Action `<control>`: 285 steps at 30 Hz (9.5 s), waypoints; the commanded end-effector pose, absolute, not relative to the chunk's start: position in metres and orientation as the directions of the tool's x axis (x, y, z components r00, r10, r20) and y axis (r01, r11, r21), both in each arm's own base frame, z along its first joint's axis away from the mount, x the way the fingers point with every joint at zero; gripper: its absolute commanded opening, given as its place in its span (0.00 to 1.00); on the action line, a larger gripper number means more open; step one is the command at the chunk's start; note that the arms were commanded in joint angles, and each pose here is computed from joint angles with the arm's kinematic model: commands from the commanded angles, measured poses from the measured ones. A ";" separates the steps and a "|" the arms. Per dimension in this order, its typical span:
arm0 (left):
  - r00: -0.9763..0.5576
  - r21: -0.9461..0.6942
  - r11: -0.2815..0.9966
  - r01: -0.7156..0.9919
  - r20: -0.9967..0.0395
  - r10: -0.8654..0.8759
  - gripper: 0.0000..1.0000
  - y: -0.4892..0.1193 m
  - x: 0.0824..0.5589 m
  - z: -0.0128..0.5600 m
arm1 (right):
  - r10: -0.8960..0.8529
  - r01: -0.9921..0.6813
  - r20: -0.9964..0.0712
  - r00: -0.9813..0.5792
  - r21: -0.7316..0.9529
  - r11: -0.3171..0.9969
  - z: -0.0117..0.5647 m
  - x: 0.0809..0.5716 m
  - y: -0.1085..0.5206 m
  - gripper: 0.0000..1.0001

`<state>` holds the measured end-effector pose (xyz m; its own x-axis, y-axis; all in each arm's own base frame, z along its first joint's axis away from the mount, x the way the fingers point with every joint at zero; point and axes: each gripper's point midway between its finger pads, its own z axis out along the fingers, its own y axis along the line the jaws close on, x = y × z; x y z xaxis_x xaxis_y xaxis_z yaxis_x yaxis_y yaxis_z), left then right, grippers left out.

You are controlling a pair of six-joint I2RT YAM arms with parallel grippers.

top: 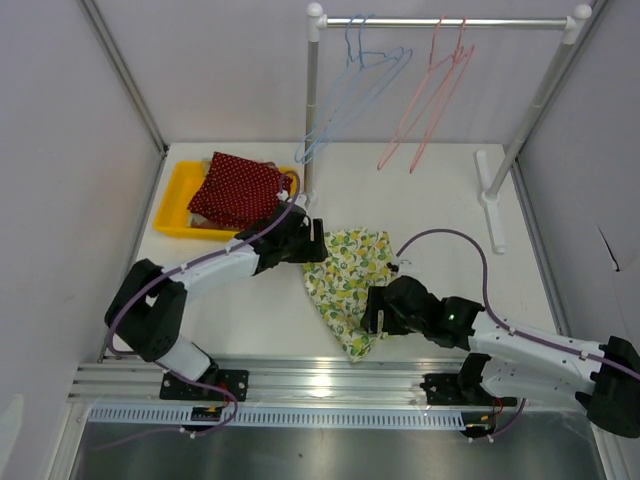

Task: Place the skirt on the hanger

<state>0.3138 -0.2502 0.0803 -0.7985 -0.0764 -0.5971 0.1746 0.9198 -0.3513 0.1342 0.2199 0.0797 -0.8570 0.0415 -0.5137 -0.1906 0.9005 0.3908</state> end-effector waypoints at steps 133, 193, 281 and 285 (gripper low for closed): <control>-0.790 -0.450 0.871 -0.196 -0.454 -0.412 0.00 -0.241 0.209 0.037 | 0.491 0.411 -0.416 -0.766 0.271 0.870 0.063 0.296 0.028 0.00; -0.029 -0.047 0.876 0.480 -0.999 -0.038 0.64 -0.264 0.448 0.493 | 0.430 0.144 -0.638 -0.639 0.450 0.881 0.210 0.298 0.077 0.78; -0.078 -0.114 0.890 0.441 -0.993 -0.088 0.00 -0.211 0.365 0.411 | 0.381 0.140 -0.658 -0.649 0.389 0.910 0.206 0.279 0.065 0.78; -0.149 -0.166 0.890 0.425 -0.983 -0.112 0.00 -0.201 0.345 0.375 | 0.379 0.138 -0.654 -0.655 0.390 0.910 0.205 0.276 0.068 0.78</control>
